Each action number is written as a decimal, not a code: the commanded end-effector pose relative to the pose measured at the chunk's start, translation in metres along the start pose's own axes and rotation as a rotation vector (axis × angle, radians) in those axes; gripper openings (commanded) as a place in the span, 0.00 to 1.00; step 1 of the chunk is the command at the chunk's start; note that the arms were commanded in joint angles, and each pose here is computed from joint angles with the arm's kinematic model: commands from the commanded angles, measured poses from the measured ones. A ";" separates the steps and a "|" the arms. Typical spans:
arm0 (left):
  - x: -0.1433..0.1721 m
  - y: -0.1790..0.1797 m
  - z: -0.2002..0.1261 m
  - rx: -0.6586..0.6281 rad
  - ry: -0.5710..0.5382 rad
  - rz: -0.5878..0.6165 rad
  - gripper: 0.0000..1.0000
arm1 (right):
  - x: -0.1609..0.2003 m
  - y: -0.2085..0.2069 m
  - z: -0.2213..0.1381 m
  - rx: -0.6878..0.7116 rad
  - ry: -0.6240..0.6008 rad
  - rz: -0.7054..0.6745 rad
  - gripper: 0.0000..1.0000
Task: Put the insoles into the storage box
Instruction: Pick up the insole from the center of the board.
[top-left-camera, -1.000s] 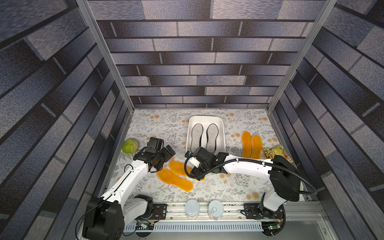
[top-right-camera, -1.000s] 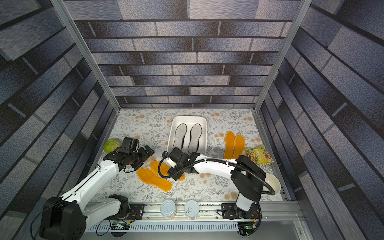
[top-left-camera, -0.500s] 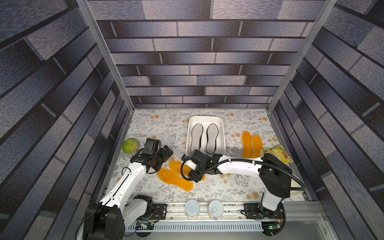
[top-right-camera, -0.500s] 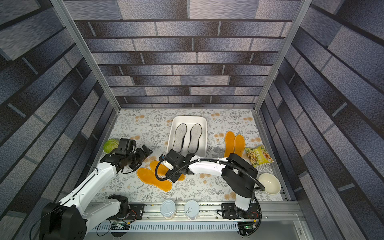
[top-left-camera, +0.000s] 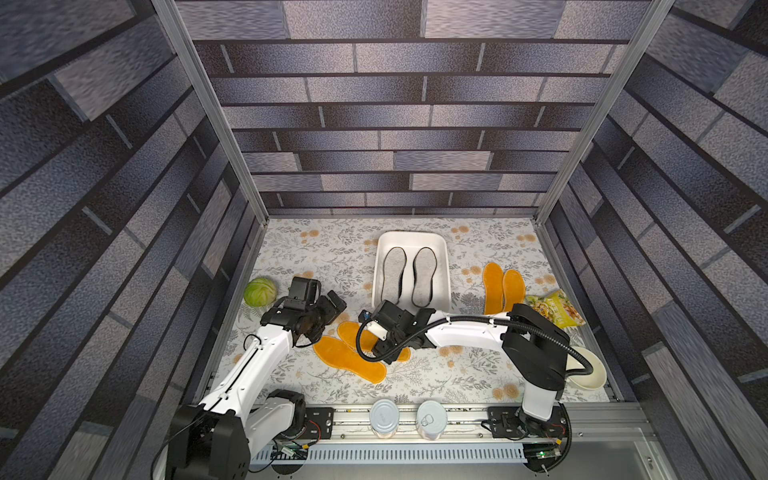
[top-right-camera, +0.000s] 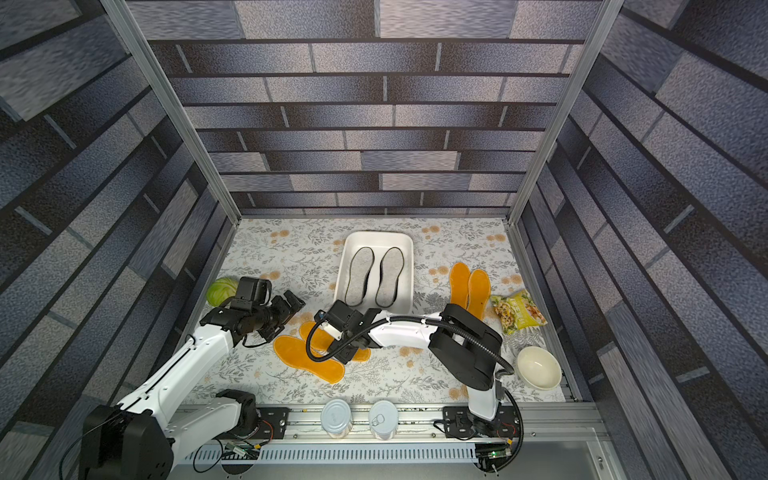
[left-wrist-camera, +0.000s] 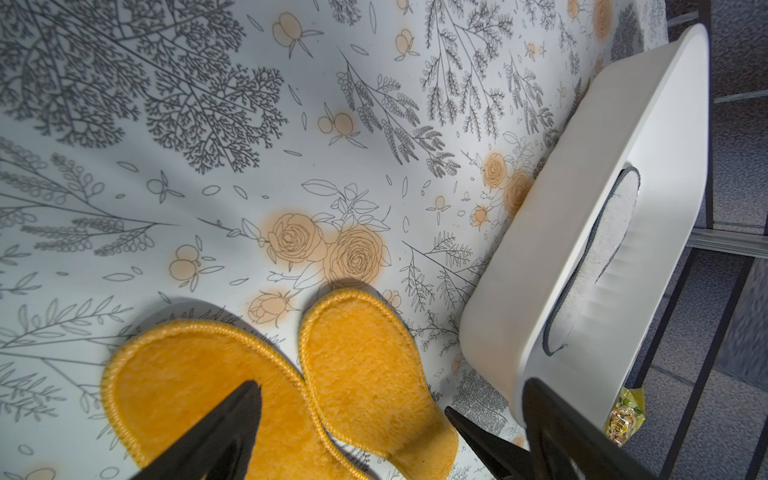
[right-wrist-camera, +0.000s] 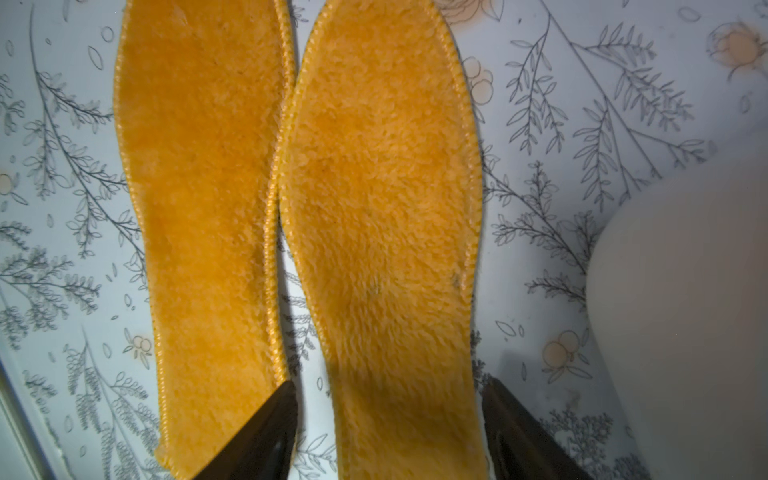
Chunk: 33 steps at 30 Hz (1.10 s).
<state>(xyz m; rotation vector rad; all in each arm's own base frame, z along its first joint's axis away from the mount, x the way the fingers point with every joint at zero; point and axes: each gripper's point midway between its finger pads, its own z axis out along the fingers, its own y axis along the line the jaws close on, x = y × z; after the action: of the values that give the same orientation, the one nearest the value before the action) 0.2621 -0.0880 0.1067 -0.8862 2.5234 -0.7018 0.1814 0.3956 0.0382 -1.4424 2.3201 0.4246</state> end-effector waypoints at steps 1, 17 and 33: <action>0.005 0.005 0.001 -0.006 0.019 0.003 1.00 | -0.008 -0.001 0.003 0.024 -0.014 -0.024 0.71; 0.003 0.004 0.000 -0.005 0.017 0.002 1.00 | -0.002 -0.001 0.016 0.030 0.032 -0.034 0.70; 0.003 0.004 -0.001 -0.001 0.014 0.006 1.00 | 0.006 -0.002 0.026 0.052 0.086 -0.048 0.67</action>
<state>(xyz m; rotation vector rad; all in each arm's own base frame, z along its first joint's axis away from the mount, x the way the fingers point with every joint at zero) 0.2617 -0.0894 0.1071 -0.8841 2.5265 -0.7146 0.1895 0.4070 0.0230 -1.4746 2.3120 0.3461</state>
